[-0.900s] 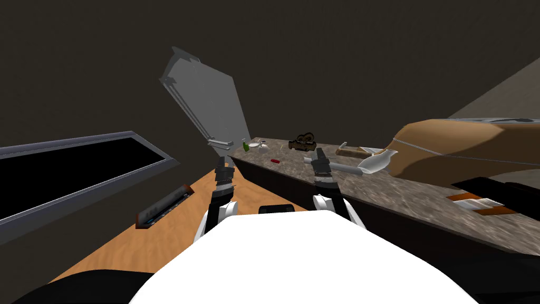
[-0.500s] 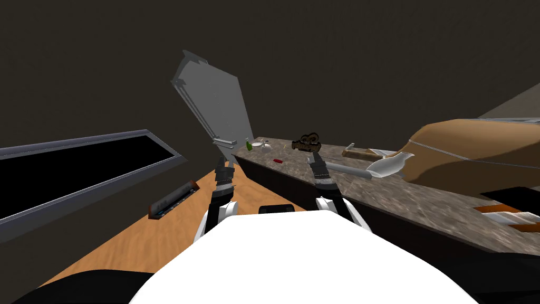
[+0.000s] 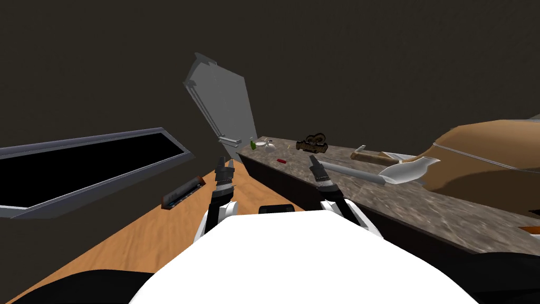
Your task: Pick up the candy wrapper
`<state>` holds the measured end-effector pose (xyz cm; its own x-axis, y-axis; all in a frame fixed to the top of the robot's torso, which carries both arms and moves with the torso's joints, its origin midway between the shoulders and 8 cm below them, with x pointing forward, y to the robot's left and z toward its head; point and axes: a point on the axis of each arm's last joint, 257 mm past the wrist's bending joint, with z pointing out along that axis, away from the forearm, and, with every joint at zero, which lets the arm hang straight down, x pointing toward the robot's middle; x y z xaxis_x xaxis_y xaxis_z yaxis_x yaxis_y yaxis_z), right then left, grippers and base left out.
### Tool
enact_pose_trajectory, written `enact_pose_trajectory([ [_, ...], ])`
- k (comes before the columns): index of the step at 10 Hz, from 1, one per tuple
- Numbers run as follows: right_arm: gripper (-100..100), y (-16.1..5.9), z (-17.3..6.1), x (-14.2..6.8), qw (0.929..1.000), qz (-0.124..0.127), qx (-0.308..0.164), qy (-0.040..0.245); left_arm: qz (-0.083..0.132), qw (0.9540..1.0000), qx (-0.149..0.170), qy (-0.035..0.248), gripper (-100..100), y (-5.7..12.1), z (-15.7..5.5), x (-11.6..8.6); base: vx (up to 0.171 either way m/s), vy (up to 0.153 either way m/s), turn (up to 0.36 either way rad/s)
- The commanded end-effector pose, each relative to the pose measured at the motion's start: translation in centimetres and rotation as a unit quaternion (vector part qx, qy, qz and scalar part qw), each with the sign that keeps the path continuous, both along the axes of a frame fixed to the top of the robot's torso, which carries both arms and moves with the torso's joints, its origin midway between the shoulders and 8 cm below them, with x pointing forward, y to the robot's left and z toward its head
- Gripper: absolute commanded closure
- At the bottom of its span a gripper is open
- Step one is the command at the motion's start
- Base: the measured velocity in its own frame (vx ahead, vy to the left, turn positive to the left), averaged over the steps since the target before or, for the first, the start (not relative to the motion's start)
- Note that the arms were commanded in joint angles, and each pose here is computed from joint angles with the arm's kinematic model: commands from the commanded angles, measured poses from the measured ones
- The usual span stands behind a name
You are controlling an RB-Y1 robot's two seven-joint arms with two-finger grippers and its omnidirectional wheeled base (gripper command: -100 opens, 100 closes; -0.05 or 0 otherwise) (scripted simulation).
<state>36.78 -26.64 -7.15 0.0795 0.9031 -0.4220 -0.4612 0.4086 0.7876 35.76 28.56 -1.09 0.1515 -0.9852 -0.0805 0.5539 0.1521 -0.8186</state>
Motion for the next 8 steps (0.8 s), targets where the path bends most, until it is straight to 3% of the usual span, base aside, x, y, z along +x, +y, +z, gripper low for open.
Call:
enact_pose_trajectory([
  [1,-100,-0.1,-0.7,0.1,0.9999,0.007,-0.013,0.009,0.0,1.0,0.0,0.0,0,0.0,0.0,0.0,0.005,0.024,0.082],
  [8,-100,-2.4,-6.6,0.1,0.9923,0.034,-0.084,0.085,0.0,1.0,0.0,0.0,0,0.0,0.0,0.0,0.001,0.03,0.133],
])
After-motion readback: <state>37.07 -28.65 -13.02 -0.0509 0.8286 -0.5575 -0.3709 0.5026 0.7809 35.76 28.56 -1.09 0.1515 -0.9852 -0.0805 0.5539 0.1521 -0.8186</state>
